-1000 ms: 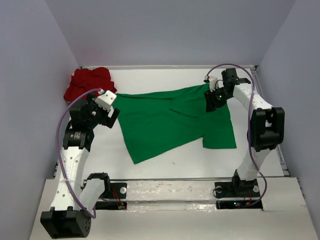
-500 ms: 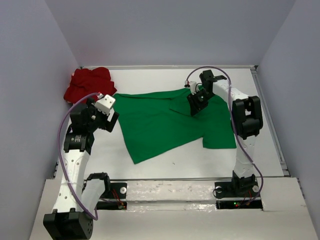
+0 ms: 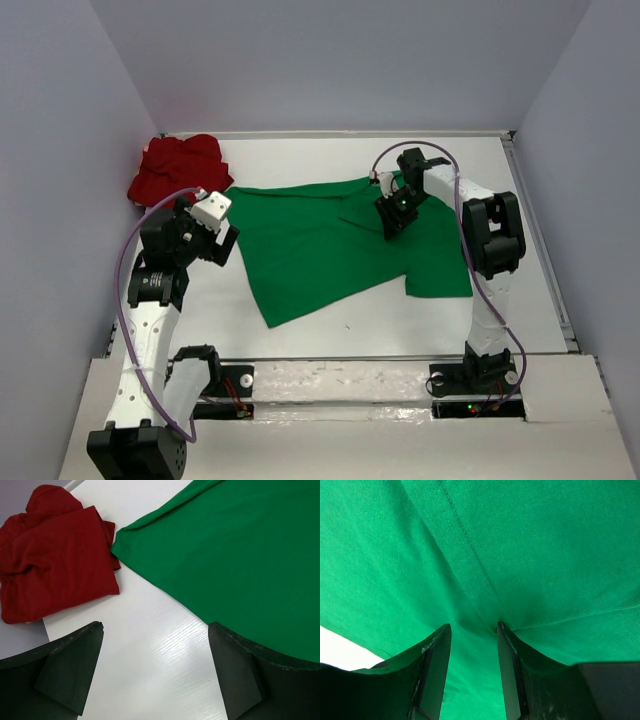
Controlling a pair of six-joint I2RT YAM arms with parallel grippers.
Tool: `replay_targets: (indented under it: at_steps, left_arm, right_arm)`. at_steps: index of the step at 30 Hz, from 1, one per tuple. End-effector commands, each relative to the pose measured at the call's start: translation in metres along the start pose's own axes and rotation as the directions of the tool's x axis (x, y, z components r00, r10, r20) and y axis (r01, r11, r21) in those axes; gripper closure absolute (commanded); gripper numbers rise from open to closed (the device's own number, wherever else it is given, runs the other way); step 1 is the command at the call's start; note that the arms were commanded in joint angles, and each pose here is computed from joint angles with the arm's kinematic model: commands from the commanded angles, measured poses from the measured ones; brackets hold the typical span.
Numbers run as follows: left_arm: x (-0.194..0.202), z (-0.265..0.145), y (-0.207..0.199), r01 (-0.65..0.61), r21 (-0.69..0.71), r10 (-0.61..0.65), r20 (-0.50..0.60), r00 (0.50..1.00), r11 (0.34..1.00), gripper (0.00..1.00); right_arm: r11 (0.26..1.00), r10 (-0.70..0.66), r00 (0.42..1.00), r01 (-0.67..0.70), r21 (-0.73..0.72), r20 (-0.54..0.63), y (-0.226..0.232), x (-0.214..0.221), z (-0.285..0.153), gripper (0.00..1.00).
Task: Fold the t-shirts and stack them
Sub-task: Flatten out the tshirt
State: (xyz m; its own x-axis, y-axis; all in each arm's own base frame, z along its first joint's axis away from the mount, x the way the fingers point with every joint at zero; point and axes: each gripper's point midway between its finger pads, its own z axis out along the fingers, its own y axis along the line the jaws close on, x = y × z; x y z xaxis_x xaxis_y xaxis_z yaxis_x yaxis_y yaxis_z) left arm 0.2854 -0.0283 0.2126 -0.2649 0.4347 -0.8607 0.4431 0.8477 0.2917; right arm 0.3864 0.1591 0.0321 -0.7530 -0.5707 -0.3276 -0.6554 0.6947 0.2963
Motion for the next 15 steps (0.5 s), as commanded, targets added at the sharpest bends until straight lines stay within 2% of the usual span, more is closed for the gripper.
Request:
replay_targets:
  at_steps: [1,7,15]
  left_arm:
    - [-0.009,-0.003,0.0,0.001,-0.001,-0.001,0.041,0.999,1.0,0.01]
    - [-0.01,-0.004,0.0,0.005,0.004,-0.005,0.043,0.999,1.0,0.01]
    - [-0.009,-0.004,-0.003,0.004,0.017,-0.004,0.042,0.999,1.0,0.01]
  right_arm:
    - [0.998,-0.031,0.997,0.026,0.062,0.071,-0.009,-0.025,-0.016,0.52]
    - [0.996,-0.046,0.994,0.037,0.084,0.099,-0.013,-0.038,-0.024,0.52]
    - [0.995,-0.043,0.997,0.036,0.098,0.067,-0.02,-0.032,-0.015,0.52]
